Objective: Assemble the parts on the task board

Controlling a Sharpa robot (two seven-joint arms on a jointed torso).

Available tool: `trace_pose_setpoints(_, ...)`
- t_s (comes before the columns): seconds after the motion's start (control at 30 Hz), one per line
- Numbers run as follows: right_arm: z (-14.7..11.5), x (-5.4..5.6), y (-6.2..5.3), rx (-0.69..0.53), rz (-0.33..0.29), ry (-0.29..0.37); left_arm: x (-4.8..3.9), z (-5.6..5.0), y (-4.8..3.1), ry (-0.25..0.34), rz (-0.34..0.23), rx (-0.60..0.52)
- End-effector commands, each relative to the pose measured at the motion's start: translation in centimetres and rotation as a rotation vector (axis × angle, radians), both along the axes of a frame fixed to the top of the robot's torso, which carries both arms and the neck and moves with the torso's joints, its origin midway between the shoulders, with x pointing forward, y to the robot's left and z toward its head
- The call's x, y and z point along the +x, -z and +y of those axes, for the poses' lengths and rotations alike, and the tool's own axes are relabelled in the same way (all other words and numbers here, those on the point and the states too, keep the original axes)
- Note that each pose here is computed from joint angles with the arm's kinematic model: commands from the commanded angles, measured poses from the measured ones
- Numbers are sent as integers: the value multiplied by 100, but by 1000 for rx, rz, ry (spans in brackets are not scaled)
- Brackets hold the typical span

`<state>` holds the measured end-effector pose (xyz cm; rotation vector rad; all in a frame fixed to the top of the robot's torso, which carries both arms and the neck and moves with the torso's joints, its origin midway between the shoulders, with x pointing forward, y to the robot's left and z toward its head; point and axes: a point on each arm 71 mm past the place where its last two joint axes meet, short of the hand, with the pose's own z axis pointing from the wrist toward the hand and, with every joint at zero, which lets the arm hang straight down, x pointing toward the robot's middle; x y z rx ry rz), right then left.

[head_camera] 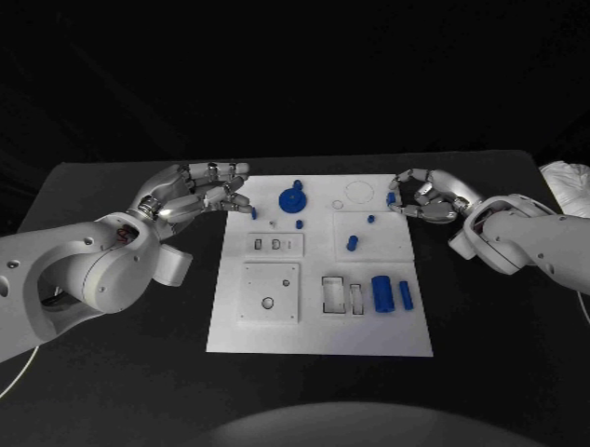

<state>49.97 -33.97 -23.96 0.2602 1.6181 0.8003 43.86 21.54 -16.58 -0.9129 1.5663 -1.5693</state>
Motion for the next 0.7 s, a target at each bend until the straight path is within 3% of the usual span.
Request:
trace_pose_setpoints(0.03, 25, -17, 31, -16, 9, -24, -7, -20, -7, 20, -3, -6)
trace_pose_setpoints(0.7, 48, -20, 28, -12, -1, -33, -6, -24, -6, 22, -2, -6)
